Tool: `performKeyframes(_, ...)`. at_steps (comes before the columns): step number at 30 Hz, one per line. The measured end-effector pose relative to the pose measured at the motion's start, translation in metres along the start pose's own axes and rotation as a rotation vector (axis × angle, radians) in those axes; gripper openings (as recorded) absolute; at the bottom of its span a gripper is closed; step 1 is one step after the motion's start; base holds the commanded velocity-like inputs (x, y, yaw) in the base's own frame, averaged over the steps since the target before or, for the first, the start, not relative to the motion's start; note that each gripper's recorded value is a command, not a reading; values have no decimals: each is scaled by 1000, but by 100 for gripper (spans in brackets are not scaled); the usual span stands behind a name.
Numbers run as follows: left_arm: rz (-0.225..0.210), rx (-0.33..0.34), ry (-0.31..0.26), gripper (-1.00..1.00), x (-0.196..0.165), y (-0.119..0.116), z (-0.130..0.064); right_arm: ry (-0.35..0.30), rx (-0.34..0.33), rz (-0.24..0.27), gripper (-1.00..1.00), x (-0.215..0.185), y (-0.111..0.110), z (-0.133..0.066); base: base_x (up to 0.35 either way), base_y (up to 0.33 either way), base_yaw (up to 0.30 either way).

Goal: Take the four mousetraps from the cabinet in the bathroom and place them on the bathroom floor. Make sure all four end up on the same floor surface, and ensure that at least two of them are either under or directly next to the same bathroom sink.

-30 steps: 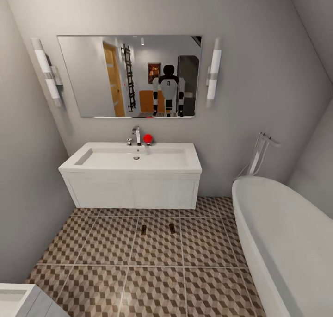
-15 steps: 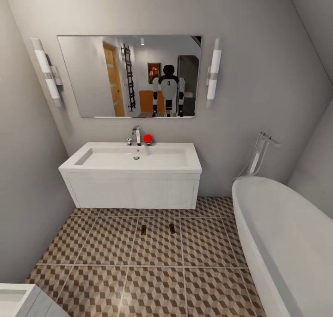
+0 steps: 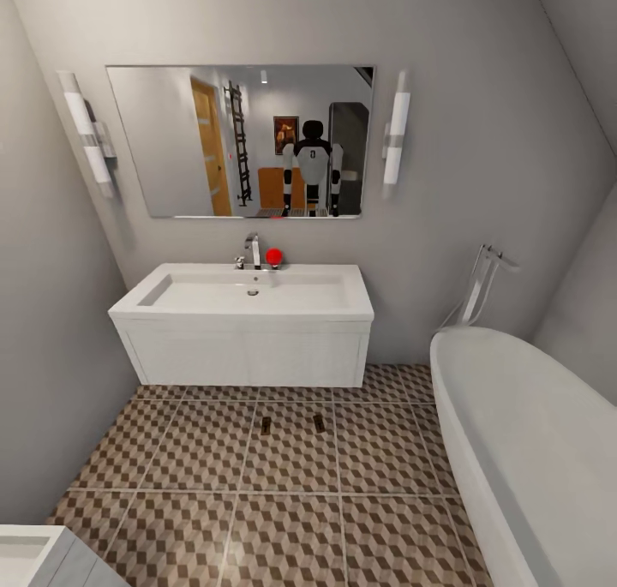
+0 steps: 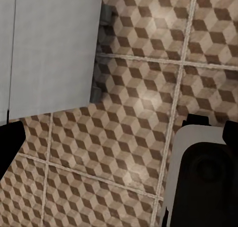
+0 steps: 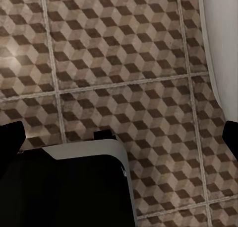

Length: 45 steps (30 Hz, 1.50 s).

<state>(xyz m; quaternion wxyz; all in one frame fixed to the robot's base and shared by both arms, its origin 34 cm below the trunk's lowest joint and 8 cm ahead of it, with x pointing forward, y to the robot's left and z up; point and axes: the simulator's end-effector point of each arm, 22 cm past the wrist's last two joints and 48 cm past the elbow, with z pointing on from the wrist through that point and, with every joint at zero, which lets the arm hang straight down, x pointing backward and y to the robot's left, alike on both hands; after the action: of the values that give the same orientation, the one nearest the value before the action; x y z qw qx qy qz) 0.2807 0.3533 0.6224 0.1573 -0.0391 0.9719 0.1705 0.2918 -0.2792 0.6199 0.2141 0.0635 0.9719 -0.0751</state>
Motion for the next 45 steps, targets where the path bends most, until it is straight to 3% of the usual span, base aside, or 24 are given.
performKeyframes(45,0,0,0,100,0,0,0,0,0,-1,100,0,0,0,0,0,0)
